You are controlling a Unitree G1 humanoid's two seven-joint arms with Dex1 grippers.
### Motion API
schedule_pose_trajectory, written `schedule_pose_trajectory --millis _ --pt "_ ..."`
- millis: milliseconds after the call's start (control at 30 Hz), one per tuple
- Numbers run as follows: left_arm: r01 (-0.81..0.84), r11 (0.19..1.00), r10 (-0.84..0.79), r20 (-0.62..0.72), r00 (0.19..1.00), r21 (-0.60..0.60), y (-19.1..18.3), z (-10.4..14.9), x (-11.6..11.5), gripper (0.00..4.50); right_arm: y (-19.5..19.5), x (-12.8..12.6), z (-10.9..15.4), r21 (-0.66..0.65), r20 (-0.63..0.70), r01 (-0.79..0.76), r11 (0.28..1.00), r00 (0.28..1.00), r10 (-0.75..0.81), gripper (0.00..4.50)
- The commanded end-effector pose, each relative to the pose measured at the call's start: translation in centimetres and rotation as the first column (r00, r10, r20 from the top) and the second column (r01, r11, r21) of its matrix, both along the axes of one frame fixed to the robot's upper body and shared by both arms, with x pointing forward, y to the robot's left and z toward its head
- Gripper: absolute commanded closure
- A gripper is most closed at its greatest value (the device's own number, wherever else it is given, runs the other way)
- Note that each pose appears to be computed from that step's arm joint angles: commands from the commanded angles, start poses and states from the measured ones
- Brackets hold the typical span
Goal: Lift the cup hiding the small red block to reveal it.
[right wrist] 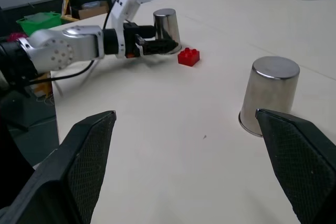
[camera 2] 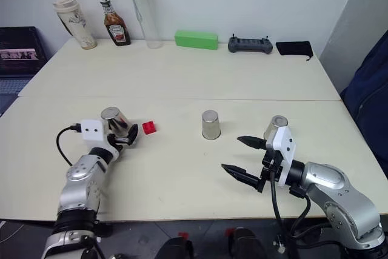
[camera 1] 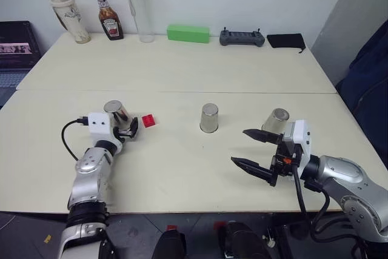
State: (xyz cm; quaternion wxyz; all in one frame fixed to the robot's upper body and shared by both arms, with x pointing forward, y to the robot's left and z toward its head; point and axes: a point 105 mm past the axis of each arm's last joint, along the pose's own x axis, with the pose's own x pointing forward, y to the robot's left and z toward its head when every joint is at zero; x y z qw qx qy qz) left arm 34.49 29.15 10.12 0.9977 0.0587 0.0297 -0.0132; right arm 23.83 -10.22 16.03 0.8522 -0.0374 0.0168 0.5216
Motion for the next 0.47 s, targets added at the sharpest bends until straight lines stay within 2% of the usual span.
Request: schedule_pose_trajectory --millis 33,167,267,367,467 --pt "0.068 0.996 -0.066 -0.022 0.998 0.052 1.2 3.0 -2.3 0.01 -0.6 -0.7 0.8 0.005 0.028 0.007 1.0 1.0 -0.007 0.0" --pt "0.159 0.983 -0.138 -0.206 0.969 0.089 3.3 3.3 -6.1 0.01 -1.8 -0.9 0.3 -0.006 0.005 0.029 1.0 1.0 -0.029 0.0" --pt "0.315 0.948 -0.292 -0.279 0.915 0.043 1.3 4.1 -8.0 0.01 -2.3 -0.9 0.2 -0.016 0.0 0.04 0.999 0.999 -0.04 0.0" --pt "0.44 0.898 -0.421 -0.279 0.863 0.005 -1.1 5.7 -8.5 0.01 -2.7 -0.8 0.0 -0.02 -0.007 0.051 0.999 0.999 -0.051 0.0" --pt "0.464 0.886 -0.453 -0.245 0.857 -0.011 -1.9 6.8 -8.1 0.01 -2.9 -0.9 -0.2 -0.028 -0.013 0.049 0.998 0.999 -0.05 0.0"
